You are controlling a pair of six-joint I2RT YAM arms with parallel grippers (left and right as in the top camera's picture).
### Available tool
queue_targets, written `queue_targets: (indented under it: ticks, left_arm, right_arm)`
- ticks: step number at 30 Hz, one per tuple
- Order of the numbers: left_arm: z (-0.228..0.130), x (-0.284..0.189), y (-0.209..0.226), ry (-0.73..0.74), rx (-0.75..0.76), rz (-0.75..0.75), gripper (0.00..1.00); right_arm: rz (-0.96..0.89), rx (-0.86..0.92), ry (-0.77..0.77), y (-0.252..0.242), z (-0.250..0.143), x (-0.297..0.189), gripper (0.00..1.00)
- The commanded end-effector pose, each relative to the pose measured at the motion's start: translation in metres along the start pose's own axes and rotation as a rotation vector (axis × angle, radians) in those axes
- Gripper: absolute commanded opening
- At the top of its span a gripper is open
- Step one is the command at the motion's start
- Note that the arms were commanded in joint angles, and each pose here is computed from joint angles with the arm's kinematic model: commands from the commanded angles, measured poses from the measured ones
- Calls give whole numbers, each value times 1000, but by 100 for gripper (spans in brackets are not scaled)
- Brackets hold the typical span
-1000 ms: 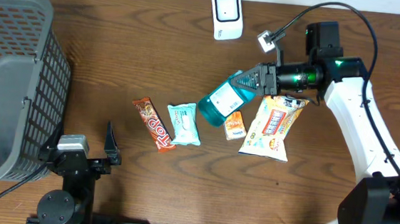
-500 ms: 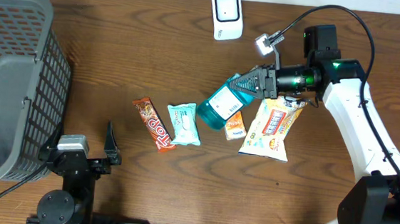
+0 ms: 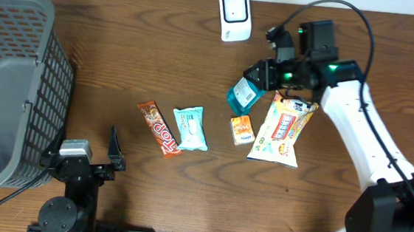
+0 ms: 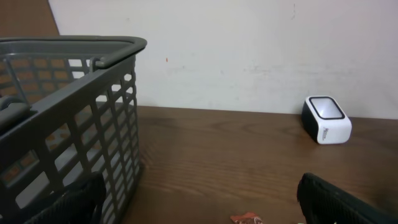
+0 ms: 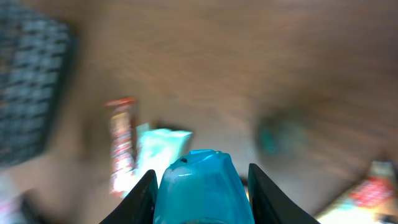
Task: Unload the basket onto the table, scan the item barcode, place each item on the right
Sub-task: 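Carry the teal bottle up to the white scanner face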
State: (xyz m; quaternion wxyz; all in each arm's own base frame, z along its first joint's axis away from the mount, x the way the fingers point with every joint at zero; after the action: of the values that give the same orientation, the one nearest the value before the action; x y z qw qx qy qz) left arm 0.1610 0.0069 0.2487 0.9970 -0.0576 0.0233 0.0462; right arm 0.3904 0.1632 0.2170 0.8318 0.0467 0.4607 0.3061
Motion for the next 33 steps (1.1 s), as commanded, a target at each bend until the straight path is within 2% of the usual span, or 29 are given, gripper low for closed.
queue_targets:
  ticks: [1, 4, 8, 14, 18, 26, 33]
  left_arm:
    - [0, 0, 1, 1, -5, 10, 98]
    - [0, 0, 1, 1, -5, 10, 98]
    - [0, 0, 1, 1, -5, 10, 98]
    - [0, 0, 1, 1, -5, 10, 98]
    - [0, 0, 1, 1, -5, 10, 98]
    - [0, 0, 1, 1, -5, 10, 98]
    - [0, 0, 1, 1, -5, 10, 98]
  right_arm:
    - [-353, -38, -112, -12, 33, -18, 12]
    - [-544, -89, -168, -14, 45, -25, 12]
    - [-651, -184, -235, -5, 60, -26, 14]
    - [-812, -229, -323, -19, 82, -17, 14]
    - [-885, -283, -314, -26, 100, -1, 15]
    - [-1165, -458, -236, -30, 145, 45, 15]
    - [-1319, -651, -235, -12, 174, 90, 15]
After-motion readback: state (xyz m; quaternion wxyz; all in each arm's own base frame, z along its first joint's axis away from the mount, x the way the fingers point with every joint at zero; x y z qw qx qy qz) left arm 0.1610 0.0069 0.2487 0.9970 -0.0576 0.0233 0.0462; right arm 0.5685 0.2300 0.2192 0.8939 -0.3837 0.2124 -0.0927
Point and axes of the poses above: each gripper's point midway between its finger pads, its own x axis out along the fingers, its own y axis along the line the jaws close on, z = x × y, the point moved 5 cm from there along -x, back along the fingers, and after that the axes turned 6 degrees about -x, right-handed, at the moved point
